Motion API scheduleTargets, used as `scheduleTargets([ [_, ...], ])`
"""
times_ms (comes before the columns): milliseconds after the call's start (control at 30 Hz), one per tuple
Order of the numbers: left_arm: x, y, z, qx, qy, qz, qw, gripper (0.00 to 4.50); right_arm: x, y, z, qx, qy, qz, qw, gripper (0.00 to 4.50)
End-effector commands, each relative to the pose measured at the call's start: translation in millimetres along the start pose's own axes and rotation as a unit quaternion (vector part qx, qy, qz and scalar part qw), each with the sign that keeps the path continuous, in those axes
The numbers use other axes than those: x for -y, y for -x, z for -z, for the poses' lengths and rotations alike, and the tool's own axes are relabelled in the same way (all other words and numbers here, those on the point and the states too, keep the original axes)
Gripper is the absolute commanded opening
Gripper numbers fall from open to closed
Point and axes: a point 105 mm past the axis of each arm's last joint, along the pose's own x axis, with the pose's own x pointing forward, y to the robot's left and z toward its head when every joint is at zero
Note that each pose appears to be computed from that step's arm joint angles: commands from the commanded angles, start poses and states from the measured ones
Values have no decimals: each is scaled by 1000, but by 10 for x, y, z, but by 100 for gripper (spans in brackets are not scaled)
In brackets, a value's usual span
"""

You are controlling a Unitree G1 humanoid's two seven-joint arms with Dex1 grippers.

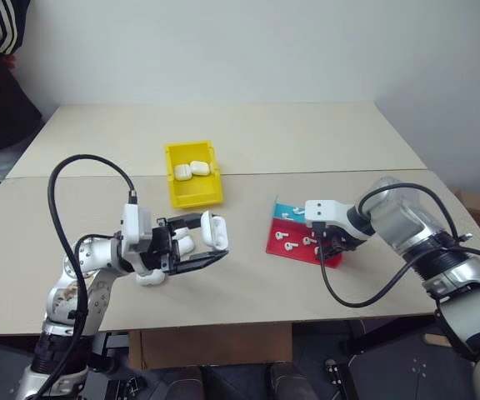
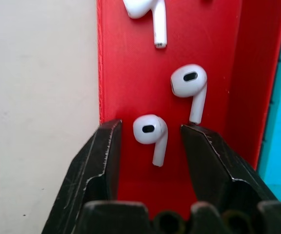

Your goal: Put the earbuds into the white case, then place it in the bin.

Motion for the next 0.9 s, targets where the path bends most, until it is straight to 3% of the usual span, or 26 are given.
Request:
scheduleTargets([
  [33, 26, -28, -115, 6, -27, 8, 1000, 279, 41, 46, -14, 4, 4, 9, 1000, 235],
  [300, 31, -29, -96, 1, -25, 5, 1000, 279, 12, 32, -24, 9, 4, -1, 1000, 235],
  [367, 30, -29, -88, -1, -25, 4, 1000, 279, 14, 22, -30, 12, -1, -2, 1000, 197],
  [667, 23, -20, -74, -5, -25, 2, 1000, 279, 14, 8, -17, 8, 6, -3, 1000, 197],
  [767, 21, -15, -66, -6, -25, 2, 1000, 279, 10, 2, 0, 6, 5, -4, 1000, 141],
  [833, 24, -15, -64, -7, -24, 3, 1000, 279, 11, -7, 18, 1, 8, -1, 1000, 79],
  [900, 27, -16, -60, -9, -24, 4, 1000, 279, 26, -18, 33, -2, 5, 5, 1000, 79],
])
